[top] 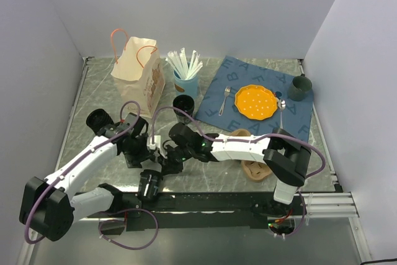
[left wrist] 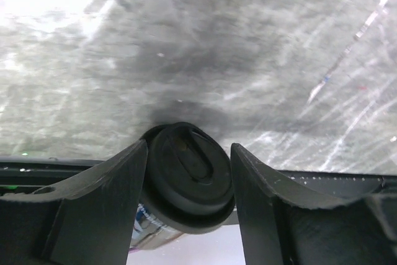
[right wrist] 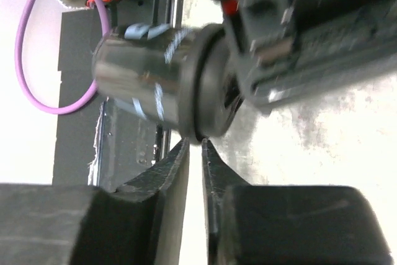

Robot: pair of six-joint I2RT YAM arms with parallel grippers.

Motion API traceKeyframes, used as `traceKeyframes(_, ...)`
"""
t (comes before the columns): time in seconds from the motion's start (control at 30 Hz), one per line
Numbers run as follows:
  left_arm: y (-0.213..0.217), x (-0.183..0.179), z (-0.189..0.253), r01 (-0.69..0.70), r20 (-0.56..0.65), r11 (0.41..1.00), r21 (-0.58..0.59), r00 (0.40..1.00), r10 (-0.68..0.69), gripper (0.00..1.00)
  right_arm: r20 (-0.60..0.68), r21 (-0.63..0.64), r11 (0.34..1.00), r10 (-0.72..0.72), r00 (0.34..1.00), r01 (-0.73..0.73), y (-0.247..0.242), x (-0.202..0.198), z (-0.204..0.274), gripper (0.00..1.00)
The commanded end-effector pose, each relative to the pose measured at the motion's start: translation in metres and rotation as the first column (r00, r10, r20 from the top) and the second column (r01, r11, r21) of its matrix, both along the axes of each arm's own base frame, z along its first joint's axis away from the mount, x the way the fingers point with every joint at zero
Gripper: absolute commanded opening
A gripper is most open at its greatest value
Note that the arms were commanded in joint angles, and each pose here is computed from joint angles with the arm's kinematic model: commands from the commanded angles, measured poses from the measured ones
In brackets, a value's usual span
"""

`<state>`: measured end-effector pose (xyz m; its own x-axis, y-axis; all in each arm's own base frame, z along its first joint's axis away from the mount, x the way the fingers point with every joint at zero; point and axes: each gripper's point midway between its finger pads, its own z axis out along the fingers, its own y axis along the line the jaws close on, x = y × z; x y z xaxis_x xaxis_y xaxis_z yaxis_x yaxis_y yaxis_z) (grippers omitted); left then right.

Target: Pack the takeout coffee

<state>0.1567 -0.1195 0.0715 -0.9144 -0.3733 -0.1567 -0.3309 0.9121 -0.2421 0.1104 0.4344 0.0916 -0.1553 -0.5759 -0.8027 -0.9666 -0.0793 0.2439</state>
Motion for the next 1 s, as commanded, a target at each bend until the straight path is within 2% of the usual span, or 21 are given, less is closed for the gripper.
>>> traceKeyframes(0.0,0.012,0.006,0.006,-0.014,0.013,0.999,0.035,1.000,0.013,0.62,0.040,0.052,0.999,0.008,0.999,-0.010,0.006,0.000,0.011,0.15)
traceKeyframes(0.1,0.016,0.010,0.008,-0.024,0.009,0.999,0.040,1.000,0.024,0.62,0.048,0.052,0.999,0.004,0.999,-0.006,0.006,0.002,0.011,0.12)
traceKeyframes(0.17,0.019,0.012,0.009,-0.029,0.007,0.999,0.041,1.000,0.028,0.62,0.051,0.071,0.997,-0.011,0.999,0.007,0.008,0.003,0.018,0.16)
traceKeyframes(0.3,0.023,0.011,0.008,-0.033,-0.005,0.998,0.051,0.999,0.034,0.62,0.061,0.125,0.992,-0.010,0.998,0.002,0.007,0.001,0.023,0.52)
traceKeyframes(0.4,0.027,0.009,0.006,-0.036,-0.015,0.997,0.064,0.999,0.038,0.63,0.049,0.118,0.992,0.046,0.998,-0.051,0.010,-0.005,0.021,0.63)
traceKeyframes(0.5,0.027,0.006,0.005,-0.038,-0.027,0.998,0.059,0.999,0.039,0.63,0.060,0.137,0.987,0.078,0.995,-0.086,0.016,-0.006,0.024,0.64)
traceKeyframes(0.73,0.024,-0.011,0.001,-0.048,-0.068,0.999,0.021,0.996,0.050,0.60,0.060,0.125,0.989,0.071,0.996,-0.078,0.023,-0.003,0.018,0.56)
traceKeyframes(0.8,0.022,-0.016,-0.003,-0.045,-0.090,0.999,0.009,0.995,0.046,0.59,0.081,0.107,0.993,0.032,0.996,-0.041,0.025,0.004,0.014,0.53)
traceKeyframes(0.9,0.024,-0.018,-0.005,-0.048,-0.092,0.999,0.014,0.995,0.049,0.59,0.051,0.064,0.993,-0.099,0.994,0.095,0.020,0.017,0.018,0.51)
traceKeyframes(0.97,0.023,-0.016,-0.003,-0.047,-0.085,0.999,0.013,0.995,0.048,0.59,-0.026,0.087,0.982,-0.166,0.986,0.168,0.014,0.017,0.037,0.51)
